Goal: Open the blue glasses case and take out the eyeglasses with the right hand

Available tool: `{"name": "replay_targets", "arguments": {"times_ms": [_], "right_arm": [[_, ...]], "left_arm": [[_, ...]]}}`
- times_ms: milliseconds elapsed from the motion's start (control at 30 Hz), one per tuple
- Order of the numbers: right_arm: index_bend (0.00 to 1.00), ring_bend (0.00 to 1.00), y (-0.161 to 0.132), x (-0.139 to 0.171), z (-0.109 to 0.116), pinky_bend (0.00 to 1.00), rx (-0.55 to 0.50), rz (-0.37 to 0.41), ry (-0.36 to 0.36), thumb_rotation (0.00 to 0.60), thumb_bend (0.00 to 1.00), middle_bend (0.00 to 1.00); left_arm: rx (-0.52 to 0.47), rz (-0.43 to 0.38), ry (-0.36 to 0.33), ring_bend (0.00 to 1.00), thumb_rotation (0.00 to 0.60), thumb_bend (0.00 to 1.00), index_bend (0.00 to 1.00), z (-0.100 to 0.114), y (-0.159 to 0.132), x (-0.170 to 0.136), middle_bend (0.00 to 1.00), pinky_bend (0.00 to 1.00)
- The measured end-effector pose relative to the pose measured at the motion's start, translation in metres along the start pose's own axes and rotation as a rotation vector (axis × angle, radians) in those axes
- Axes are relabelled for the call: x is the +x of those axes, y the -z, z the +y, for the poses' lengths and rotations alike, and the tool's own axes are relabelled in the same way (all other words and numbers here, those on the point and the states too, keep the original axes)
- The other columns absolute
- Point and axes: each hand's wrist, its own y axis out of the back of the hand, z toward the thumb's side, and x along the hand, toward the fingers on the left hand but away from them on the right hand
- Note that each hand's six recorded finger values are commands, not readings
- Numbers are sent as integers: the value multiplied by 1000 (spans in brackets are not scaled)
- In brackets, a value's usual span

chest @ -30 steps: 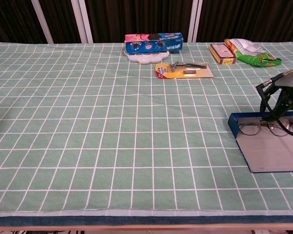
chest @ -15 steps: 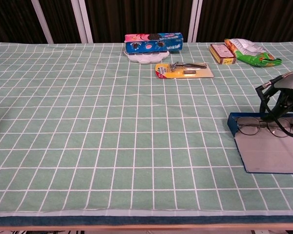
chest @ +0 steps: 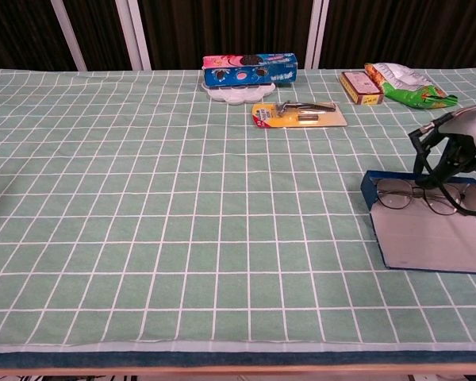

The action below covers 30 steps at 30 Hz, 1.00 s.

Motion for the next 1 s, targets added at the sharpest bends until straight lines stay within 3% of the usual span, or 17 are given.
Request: {"name": "replay_targets", "arguments": {"times_ms": [533,1000], "right_arm": [[584,978,-31,-6,-2,1000,-135,152,156,600,484,953],[584,977,-42,-11,-11,1000,-150,217,325,600,484,953]], "left_arm": [[-14,-1,-3,0,600,23,0,1,0,-1,0,0],[-29,-2,-2,0,600,23,0,2,0,0,0,0]]}}
